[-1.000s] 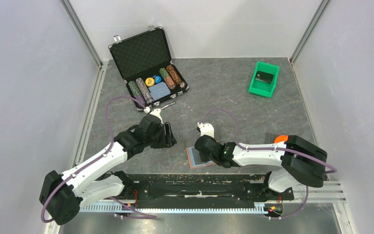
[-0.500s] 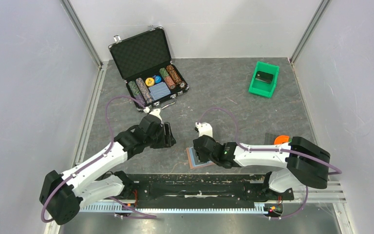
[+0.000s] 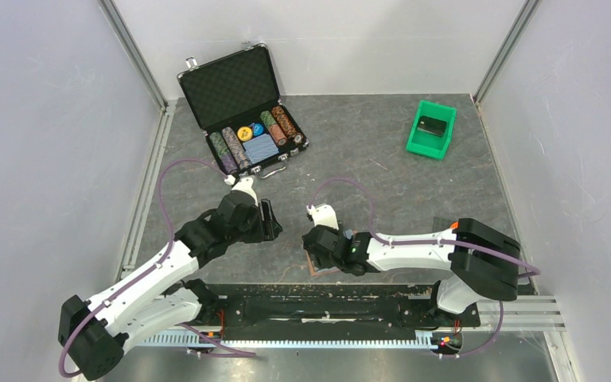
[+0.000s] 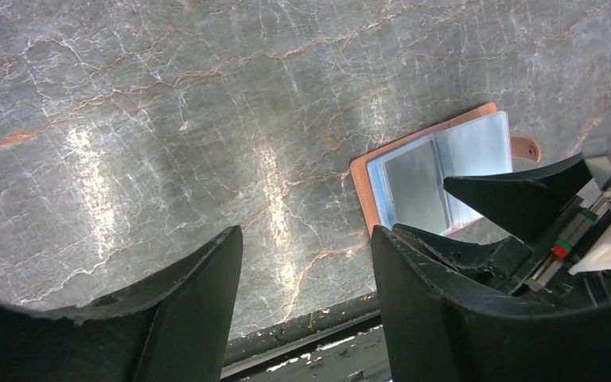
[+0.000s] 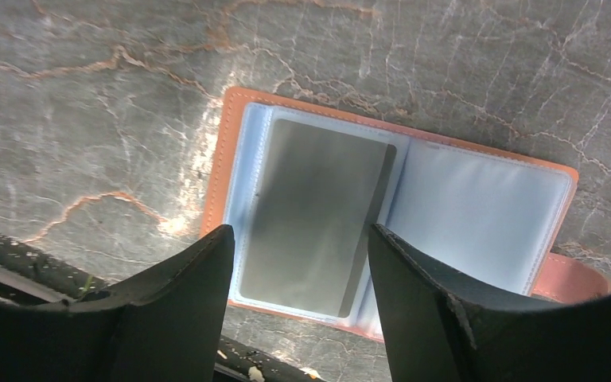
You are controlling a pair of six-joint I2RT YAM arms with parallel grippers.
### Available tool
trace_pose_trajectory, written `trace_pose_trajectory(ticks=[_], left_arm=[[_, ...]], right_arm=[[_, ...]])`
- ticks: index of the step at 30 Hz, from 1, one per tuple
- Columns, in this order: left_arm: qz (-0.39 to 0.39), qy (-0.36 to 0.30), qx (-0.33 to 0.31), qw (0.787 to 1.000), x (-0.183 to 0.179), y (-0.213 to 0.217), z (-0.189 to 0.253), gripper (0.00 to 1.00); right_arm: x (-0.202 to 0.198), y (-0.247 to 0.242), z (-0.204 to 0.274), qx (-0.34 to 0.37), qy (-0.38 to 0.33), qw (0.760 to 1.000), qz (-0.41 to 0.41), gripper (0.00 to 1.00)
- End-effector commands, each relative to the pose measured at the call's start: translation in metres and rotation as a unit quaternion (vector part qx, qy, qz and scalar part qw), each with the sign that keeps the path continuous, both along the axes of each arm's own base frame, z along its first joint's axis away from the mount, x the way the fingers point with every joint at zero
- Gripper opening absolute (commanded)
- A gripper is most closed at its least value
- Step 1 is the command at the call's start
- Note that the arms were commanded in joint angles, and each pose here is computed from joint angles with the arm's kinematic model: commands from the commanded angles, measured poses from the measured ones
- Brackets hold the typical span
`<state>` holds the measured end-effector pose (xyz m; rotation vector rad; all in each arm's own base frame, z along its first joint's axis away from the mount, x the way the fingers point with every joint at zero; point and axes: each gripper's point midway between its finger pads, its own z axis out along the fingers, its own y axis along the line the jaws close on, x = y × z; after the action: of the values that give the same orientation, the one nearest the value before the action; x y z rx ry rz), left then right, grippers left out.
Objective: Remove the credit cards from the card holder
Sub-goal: Remove the credit card from the card holder.
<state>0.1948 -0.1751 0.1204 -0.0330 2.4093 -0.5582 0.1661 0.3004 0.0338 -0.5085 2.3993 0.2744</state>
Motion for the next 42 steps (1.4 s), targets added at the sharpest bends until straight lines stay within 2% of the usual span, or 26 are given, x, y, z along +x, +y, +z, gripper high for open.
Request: trace_pose_trajectory(ticks=[1, 12, 16, 25, 34, 35, 40, 42], left_arm=[[0.022, -0.008, -0.008, 1.000, 0.003, 0.004, 0.003, 0.68], [0.013, 0.003, -0.007, 1.000, 0.003, -0.002, 0.000, 0.68], [0.009, 0.007, -0.010, 1.000, 0.001, -0.003, -0.003, 0.68], [-0.010, 0.031, -0.017, 0.999, -0.002, -0.014, -0.011, 0.68], [-0.014, 0.043, -0.030, 0.999, -0.003, -0.021, -0.015, 0.68], [-0.013, 0.044, -0.030, 0.998, -0.003, -0.021, -0.016, 0.68], [-0.011, 0.044, -0.033, 0.998, -0.001, -0.023, -0.016, 0.68], [-0.013, 0.042, -0.033, 0.999, -0.001, -0.023, -0.015, 0.68]], right_arm=[[0.005, 0.002, 0.002, -0.016, -0.016, 1.000, -0.004, 0.65], [0.001, -0.004, -0.011, -0.027, -0.006, 1.000, -0.003, 0.64], [0.001, -0.004, -0.011, -0.021, -0.005, 1.000, -0.006, 0.59], [-0.003, 0.001, -0.004, 0.041, 0.007, 0.999, -0.013, 0.46], [0.001, -0.006, 0.006, 0.103, 0.013, 0.994, -0.030, 0.41], [0.001, -0.006, 0.006, 0.104, 0.012, 0.994, -0.029, 0.42], [0.004, -0.005, 0.011, 0.081, 0.005, 0.997, -0.019, 0.58], [0.005, -0.005, 0.012, 0.075, 0.003, 0.997, -0.020, 0.61]])
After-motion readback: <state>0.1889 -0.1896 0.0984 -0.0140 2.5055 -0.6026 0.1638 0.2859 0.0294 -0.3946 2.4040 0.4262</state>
